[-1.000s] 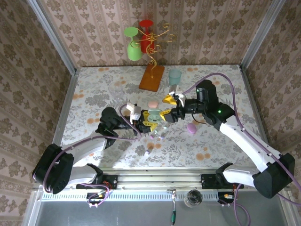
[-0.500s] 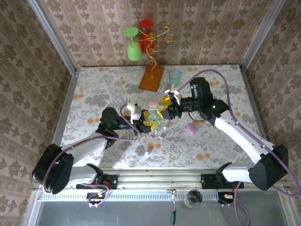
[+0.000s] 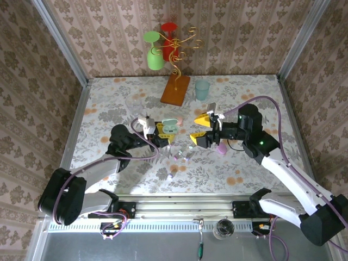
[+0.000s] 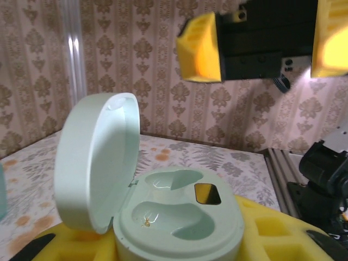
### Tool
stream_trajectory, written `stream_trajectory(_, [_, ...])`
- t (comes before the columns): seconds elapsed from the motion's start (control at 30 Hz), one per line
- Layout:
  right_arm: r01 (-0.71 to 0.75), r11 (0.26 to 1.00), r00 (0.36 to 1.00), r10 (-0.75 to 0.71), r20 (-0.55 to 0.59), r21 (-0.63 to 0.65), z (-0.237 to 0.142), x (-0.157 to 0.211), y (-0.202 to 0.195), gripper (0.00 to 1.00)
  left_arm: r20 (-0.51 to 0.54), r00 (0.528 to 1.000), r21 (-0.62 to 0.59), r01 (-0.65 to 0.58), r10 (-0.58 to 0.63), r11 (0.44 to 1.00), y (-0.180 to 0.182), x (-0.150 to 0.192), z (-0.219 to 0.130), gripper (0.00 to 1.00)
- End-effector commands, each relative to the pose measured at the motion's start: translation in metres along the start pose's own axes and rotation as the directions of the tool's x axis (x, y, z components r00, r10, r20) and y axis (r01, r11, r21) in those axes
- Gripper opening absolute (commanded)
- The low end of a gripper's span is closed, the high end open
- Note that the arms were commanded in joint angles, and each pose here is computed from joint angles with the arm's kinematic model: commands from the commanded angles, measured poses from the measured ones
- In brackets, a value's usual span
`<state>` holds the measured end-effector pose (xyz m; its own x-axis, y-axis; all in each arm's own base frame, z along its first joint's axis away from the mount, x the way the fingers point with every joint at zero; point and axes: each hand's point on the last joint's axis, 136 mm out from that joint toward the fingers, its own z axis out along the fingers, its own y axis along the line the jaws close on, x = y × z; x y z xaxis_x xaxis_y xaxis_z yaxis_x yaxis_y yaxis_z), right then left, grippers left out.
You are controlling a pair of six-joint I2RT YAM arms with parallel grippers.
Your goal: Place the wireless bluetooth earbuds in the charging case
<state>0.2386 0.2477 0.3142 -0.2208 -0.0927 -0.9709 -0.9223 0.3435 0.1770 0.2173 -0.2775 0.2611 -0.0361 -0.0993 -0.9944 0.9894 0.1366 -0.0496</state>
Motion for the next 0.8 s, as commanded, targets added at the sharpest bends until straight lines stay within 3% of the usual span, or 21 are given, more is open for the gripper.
stream_trajectory(0.0, [-0.168, 0.979, 0.986, 0.166, 0.031, 0.117, 0.000, 0.013, -0.024, 0.74, 0.042, 0.998, -0.026, -0.047, 0.048, 0.999, 0.001, -0.019, -0.008, 0.36])
stream_trajectory(0.1, [-0.343, 0.905, 0.936, 0.353, 0.006, 0.250, 0.004, 0.047, -0.052, 0.71, 0.044, 0.998, -0.060, -0.038, 0.040, 0.998, 0.006, -0.020, -0.014, 0.35])
stream_trajectory(0.2, [-0.513, 0.772, 0.831, 0.556, -0.006, 0.376, 0.006, 0.087, -0.076, 0.69, 0.056, 0.998, -0.111, -0.006, 0.012, 0.994, 0.018, -0.022, -0.023, 0.35])
stream_trajectory(0.33, [-0.670, 0.640, 0.683, 0.730, -0.024, 0.376, 0.028, 0.125, -0.081, 0.65, 0.065, 0.998, -0.126, 0.001, 0.007, 0.992, 0.019, -0.026, -0.027, 0.34])
stream_trajectory(0.53, [-0.738, 0.486, 0.507, 0.857, -0.091, 0.469, 0.062, 0.180, -0.080, 0.61, 0.070, 0.997, -0.148, -0.003, 0.013, 0.989, 0.020, -0.030, -0.029, 0.33])
stream_trajectory(0.77, [-0.769, 0.394, 0.401, 0.911, -0.099, 0.504, 0.087, 0.209, -0.085, 0.57, 0.069, 0.998, -0.155, 0.010, 0.001, 0.988, 0.021, -0.031, -0.029, 0.32])
